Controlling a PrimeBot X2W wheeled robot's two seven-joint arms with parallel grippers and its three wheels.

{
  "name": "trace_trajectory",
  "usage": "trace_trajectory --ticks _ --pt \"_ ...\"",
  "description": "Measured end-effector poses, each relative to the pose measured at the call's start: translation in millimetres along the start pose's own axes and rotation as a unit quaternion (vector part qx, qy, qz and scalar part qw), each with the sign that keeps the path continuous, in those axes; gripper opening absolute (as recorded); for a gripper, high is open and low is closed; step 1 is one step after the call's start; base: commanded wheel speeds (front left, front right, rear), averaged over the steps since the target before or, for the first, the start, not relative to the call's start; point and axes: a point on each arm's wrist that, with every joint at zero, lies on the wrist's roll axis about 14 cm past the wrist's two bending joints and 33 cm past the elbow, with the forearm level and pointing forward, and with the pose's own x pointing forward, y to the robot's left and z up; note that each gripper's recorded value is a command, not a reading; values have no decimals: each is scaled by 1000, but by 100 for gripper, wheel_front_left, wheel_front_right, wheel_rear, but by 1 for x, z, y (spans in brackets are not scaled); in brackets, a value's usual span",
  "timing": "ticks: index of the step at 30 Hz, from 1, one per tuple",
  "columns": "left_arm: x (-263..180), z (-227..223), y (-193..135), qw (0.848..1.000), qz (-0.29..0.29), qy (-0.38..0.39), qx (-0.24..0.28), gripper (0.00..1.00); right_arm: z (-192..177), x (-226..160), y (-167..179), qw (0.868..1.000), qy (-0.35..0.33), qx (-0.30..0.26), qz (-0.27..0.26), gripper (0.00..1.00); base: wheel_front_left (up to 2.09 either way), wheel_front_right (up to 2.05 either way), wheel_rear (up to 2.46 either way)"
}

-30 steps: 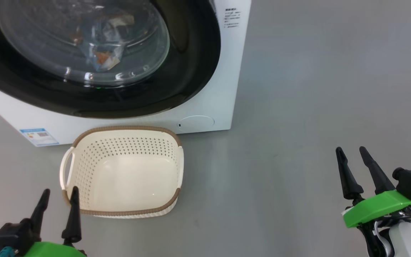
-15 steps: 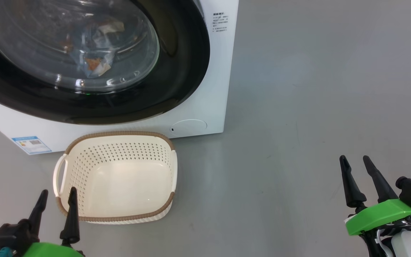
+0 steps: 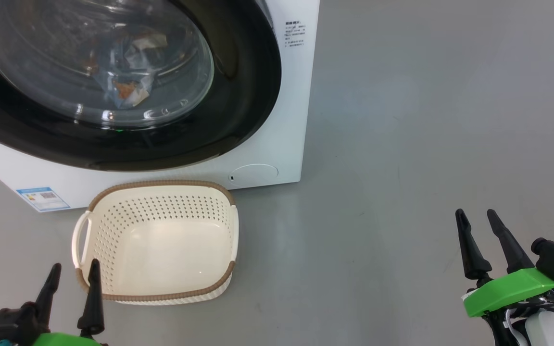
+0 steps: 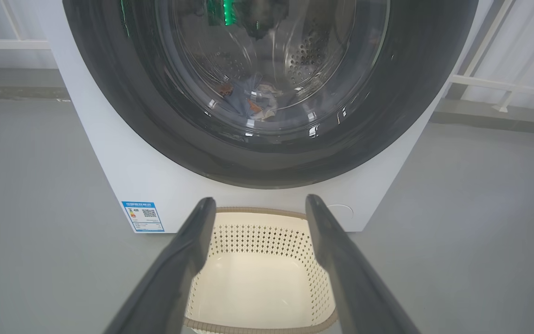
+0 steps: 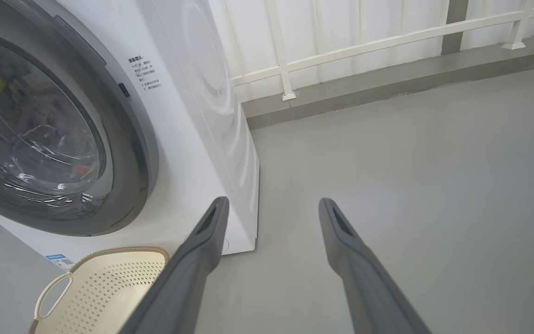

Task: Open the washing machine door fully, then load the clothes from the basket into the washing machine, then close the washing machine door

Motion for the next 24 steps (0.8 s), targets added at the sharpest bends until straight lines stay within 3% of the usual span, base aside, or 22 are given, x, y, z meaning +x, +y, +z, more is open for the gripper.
trace_trajectory --ticks 7,8,13,24 --pt "-1 1 3 1000 7 -2 -4 100 3 -1 0 1000 -4 0 0 100 0 0 0" --pt "-1 0 4 1000 8 -1 -5 0 2 -1 0 1000 -3 1 0 0 0 0 0" --pt "-7 -15 -1 999 14 21 -32 0 -16 -8 2 1000 24 18 -8 0 0 0 0" --pt "-10 -12 3 996 30 20 -83 0 -14 -7 3 997 22 75 -17 0 0 0 0"
